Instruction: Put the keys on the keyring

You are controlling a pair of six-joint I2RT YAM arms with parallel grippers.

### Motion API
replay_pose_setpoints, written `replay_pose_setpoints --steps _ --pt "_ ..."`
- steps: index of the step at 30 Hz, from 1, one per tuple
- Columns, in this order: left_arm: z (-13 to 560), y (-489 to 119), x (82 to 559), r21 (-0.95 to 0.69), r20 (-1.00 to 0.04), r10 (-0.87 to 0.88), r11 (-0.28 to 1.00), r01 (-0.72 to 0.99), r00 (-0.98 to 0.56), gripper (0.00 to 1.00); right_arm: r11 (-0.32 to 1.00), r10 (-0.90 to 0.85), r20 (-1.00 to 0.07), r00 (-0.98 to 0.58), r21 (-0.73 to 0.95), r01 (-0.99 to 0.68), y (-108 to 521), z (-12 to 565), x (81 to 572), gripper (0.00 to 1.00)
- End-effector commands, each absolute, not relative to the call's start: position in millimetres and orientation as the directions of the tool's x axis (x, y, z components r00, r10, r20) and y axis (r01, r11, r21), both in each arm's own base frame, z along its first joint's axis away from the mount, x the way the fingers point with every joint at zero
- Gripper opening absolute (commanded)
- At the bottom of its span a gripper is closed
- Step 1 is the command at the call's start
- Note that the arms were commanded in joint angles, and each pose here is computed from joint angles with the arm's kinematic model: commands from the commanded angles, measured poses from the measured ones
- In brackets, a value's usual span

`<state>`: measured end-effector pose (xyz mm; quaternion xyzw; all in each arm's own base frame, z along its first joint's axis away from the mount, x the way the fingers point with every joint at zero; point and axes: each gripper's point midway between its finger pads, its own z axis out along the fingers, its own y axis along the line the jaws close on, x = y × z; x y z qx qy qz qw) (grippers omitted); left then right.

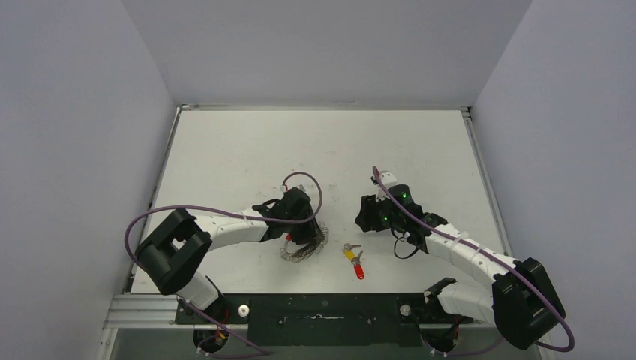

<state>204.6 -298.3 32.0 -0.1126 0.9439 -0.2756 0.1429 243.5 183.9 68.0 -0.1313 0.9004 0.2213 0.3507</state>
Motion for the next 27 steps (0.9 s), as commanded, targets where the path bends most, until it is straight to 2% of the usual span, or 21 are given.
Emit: replay_pose_setpoints --steps 1,11,18,26,27 --pt "29.0 -299.9 202.2 -0.546 -0.198 -0.291 0.826 -0.141 -0.936 0.28 0.863 -0.064 -0.706 -0.705 0.316 -0.394 186.2 73.4 249.2 0.49" --pt "24.6 -290.3 198.1 -0.477 -0.195 -0.271 0.866 -0.151 -0.942 0.33 0.863 -0.063 -0.707 -0.705 0.316 -0.394 185.7 74.4 250.3 0.50" --pt "22.1 -296.1 196.1 -0.488 -0.181 -0.260 0.861 -0.143 -0.948 0.18 0.863 -0.063 -0.705 -0.706 0.318 -0.394 186.1 73.6 250.9 0.50" --pt "32.3 -298.0 203.3 -0.511 -0.230 -0.255 0.853 -0.107 -0.939 0.00 0.859 -0.064 -0.708 -0.704 0.320 -0.400 186.3 77.1 251.0 0.50" --pt "34.6 -298.6 204.5 -0.515 -0.241 -0.247 0.852 -0.092 -0.938 0.00 0.858 -0.066 -0.708 -0.703 0.319 -0.402 186.3 77.9 251.0 0.50"
